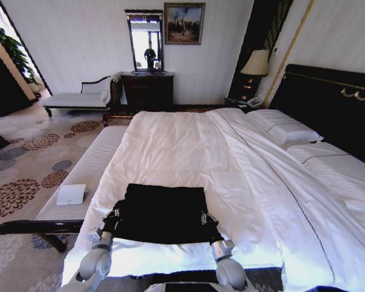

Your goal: Fold the clothes on the bed.

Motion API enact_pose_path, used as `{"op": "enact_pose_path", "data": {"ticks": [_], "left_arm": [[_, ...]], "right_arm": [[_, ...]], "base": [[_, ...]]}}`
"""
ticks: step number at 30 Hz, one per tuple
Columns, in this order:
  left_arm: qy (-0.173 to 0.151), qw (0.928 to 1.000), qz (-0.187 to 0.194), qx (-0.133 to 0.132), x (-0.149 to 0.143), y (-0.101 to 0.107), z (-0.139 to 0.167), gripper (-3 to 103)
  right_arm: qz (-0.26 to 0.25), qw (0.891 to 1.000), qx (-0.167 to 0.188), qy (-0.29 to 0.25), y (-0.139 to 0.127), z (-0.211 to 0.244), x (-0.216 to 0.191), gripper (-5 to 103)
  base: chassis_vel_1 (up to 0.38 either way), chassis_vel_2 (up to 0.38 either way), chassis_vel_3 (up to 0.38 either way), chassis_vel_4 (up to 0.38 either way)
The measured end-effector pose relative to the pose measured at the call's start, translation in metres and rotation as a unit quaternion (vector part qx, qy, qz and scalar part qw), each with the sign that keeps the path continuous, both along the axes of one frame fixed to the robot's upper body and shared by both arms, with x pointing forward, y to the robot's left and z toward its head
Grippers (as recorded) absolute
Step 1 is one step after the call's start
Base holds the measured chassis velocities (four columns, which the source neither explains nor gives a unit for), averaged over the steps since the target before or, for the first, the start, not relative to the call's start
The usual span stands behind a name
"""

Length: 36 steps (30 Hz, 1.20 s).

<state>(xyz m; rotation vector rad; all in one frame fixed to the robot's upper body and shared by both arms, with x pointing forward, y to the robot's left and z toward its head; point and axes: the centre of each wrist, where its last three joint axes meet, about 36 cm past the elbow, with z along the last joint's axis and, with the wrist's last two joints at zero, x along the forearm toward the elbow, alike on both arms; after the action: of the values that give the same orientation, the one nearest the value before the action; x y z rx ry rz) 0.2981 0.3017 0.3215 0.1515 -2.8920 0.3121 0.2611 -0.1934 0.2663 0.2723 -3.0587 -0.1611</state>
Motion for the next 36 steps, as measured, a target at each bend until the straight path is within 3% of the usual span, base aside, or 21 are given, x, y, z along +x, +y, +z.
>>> {"op": "enact_pose_path", "data": {"ticks": [11, 36], "left_arm": [[-0.002, 1.0, 0.002, 0.004, -0.019, -0.009, -0.003, 0], [0.0, 1.0, -0.002, 0.006, -0.034, -0.02, -0.009, 0]], "right_arm": [[-0.008, 1.0, -0.003, 0.018, -0.001, -0.011, -0.034, 0], [-0.021, 1.0, -0.02, 0.01, -0.014, -0.003, -0.047, 0]], "base": [[0.0, 0.0, 0.0, 0.0], [0.0, 0.0, 0.0, 0.0]]}}
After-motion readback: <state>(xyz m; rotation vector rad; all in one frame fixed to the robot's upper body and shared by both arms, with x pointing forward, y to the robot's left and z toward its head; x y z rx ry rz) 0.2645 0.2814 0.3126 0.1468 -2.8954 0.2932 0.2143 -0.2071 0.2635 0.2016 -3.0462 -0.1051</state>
